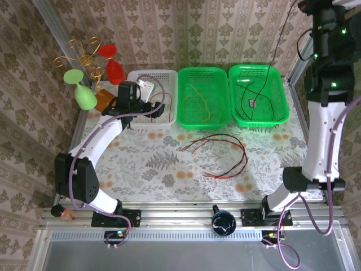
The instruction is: Untangle the cables
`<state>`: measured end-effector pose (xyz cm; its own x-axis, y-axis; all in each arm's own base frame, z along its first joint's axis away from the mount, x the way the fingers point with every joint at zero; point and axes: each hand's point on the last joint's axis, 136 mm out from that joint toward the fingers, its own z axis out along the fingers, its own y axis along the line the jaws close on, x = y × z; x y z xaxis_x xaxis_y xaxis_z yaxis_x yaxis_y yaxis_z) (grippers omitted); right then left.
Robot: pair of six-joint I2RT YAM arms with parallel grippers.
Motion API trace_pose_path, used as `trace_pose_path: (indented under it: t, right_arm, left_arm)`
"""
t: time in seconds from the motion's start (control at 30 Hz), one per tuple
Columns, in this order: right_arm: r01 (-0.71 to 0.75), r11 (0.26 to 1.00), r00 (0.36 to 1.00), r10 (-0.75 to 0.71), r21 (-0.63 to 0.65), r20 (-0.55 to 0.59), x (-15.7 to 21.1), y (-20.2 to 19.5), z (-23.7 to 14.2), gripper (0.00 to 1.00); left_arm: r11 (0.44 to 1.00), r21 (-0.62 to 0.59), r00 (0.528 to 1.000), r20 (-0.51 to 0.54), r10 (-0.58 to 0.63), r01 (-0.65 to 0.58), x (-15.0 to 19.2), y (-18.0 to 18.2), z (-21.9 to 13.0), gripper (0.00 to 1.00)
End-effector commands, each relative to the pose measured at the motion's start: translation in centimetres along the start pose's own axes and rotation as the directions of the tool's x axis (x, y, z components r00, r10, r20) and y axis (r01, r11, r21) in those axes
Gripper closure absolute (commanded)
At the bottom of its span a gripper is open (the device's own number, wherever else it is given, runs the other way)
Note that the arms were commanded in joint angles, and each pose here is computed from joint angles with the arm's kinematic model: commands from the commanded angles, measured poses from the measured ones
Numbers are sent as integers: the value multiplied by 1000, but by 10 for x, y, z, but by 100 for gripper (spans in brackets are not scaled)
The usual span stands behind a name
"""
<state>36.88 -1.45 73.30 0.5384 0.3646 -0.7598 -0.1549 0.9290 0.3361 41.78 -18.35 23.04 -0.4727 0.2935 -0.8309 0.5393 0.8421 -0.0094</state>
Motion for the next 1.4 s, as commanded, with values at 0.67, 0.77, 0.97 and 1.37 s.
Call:
trace_pose_path:
  t: [0.67, 0.77, 0.97, 1.37]
  right_arm:
    - [405, 870, 849, -243, 283, -469, 265, -156, 39, 100]
    - [338, 883, 831, -117, 325, -544, 323, -182, 15, 100]
    - [311, 890, 744, -9, 334, -668, 412, -211, -30, 100]
    - [372, 829, 428, 246, 418, -870, 537, -264, -118, 100]
  left_arm:
    - [996, 16, 996, 32, -83, 83, 32, -18, -30, 8]
    - [996, 20, 996, 29, -83, 82, 35, -21, -31, 8]
    - [997, 27, 998, 14, -69, 68, 41, -32, -31, 8]
    - [998, 26, 998, -9, -55, 55, 51, -45, -35, 8]
